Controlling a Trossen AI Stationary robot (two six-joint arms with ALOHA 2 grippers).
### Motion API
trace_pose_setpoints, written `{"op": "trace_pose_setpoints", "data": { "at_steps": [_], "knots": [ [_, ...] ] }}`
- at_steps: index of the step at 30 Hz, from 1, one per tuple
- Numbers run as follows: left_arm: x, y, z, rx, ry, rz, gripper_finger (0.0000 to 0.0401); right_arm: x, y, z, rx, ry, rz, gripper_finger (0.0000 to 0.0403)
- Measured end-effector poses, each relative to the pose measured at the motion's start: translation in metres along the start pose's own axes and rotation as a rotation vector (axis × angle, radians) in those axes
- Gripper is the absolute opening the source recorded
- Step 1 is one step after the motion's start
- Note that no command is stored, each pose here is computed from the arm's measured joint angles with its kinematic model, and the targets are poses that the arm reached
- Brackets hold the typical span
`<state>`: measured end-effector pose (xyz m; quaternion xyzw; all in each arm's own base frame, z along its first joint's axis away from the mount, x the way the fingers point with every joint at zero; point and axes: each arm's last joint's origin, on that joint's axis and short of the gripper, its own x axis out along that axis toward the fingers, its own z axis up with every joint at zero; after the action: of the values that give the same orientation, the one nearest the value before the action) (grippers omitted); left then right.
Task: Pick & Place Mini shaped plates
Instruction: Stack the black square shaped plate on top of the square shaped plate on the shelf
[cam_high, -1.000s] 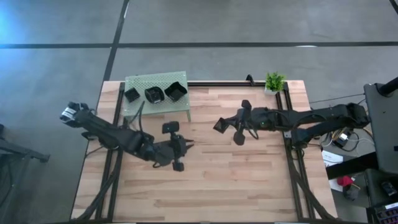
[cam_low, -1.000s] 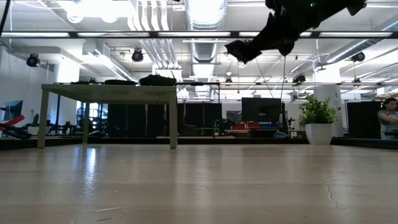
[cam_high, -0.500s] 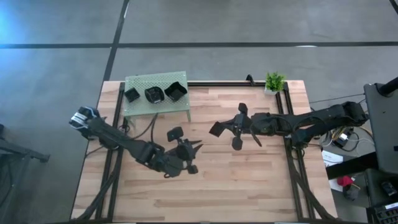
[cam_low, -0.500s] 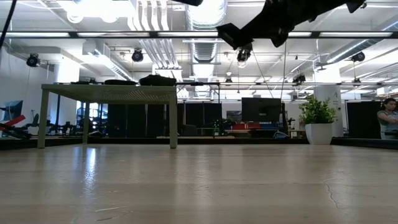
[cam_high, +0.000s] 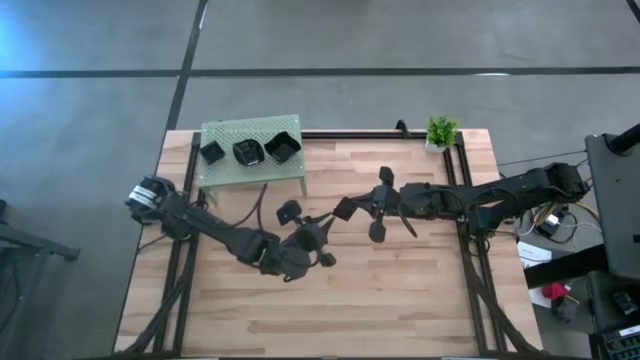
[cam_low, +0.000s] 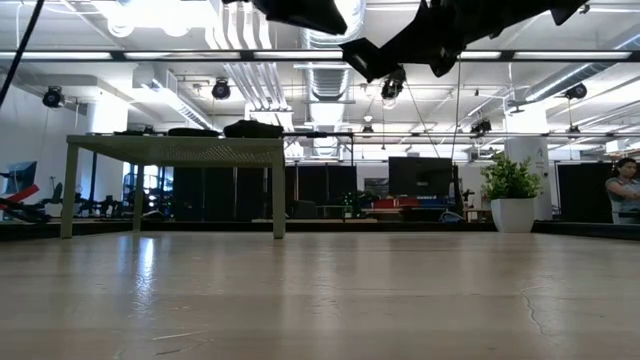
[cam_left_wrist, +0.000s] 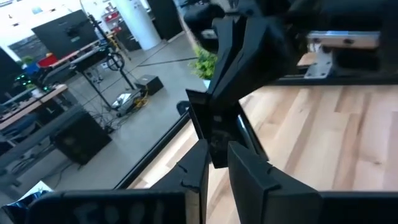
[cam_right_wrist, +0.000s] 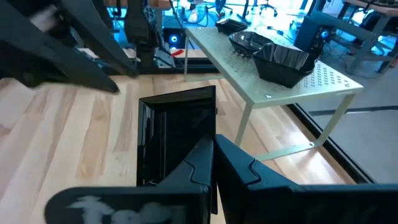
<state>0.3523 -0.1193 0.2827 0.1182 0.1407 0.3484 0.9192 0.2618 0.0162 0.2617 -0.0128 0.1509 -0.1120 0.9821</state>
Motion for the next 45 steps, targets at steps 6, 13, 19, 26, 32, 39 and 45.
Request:
{"op": "trace_pose_setpoints", "data": {
  "at_steps": [6, 13, 19, 26, 32, 39, 45],
  "knots": [
    [0.011, 0.001, -0.003, -0.006, 0.01, 0.018, 0.0058, 0.0, 0.0, 0.0, -0.005, 0.0, 0.0, 0.0008],
    [0.02, 0.006, -0.004, -0.04, 0.019, 0.028, 0.0058, 0.0, 0.001, 0.0, -0.014, -0.001, 0.003, 0.0008],
    [0.027, 0.009, -0.004, -0.074, 0.028, -0.005, 0.0058, 0.0, 0.001, 0.0, -0.013, -0.005, 0.005, 0.0008],
    [0.032, 0.012, -0.005, -0.089, 0.035, -0.003, 0.0058, 0.0, 0.001, 0.001, -0.013, -0.006, 0.005, 0.0008],
    [0.034, 0.013, -0.005, -0.11, 0.036, 0.003, 0.0054, 0.0, 0.001, 0.001, -0.013, -0.007, 0.005, 0.0008],
    [0.034, 0.014, -0.005, -0.101, 0.037, 0.005, 0.0005, 0.0, 0.001, 0.001, -0.007, -0.008, 0.005, 0.0009],
    [0.034, 0.014, -0.005, -0.102, 0.037, 0.006, 0.0001, 0.0, 0.001, 0.001, 0.003, -0.008, 0.007, 0.0009]
  ]
}}
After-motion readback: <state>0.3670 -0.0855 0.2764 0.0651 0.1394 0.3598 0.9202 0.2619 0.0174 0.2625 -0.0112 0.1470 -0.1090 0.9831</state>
